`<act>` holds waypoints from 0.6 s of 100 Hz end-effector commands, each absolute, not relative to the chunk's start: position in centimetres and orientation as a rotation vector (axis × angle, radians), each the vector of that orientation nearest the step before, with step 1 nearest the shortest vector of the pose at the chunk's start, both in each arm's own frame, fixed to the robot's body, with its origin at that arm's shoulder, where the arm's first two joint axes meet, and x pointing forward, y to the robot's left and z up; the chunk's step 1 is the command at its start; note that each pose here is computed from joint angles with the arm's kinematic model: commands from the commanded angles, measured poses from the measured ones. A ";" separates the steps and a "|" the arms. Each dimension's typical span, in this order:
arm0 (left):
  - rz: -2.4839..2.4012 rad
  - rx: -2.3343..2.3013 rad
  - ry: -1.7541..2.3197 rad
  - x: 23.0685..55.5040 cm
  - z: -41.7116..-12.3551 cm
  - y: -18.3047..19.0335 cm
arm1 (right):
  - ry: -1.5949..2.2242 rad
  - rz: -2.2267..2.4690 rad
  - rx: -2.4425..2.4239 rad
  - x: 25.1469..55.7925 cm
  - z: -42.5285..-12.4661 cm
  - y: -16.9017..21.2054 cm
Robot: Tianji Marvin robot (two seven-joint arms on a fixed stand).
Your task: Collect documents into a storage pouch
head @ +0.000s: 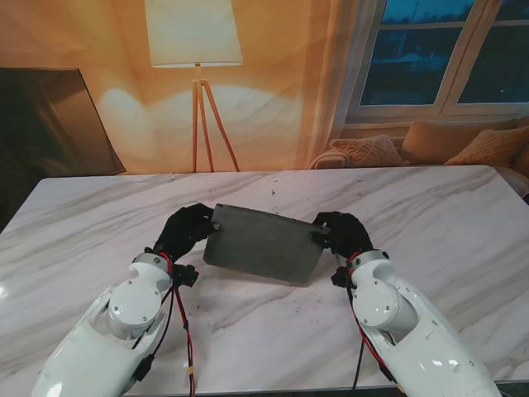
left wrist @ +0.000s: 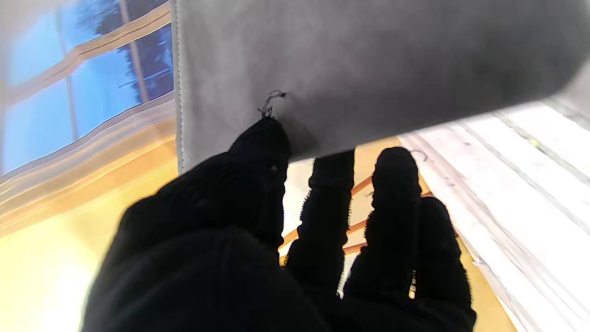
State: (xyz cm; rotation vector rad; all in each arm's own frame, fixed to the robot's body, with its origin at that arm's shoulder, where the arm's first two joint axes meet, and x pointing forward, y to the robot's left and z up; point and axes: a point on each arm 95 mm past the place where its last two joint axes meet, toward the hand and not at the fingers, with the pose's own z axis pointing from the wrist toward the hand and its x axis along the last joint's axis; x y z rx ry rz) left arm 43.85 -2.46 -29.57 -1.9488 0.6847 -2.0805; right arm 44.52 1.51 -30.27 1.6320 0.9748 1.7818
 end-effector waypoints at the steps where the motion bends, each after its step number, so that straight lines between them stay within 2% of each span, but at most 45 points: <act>1: -2.053 -1.950 0.699 44.4 -29.6 -1.6 | 0.986 1.762 1.637 45.3 -29.9 1.6; 60: -1.768 -2.030 0.839 48.2 -32.4 -0.1 | 1.056 1.594 1.671 49.0 -31.5 3.1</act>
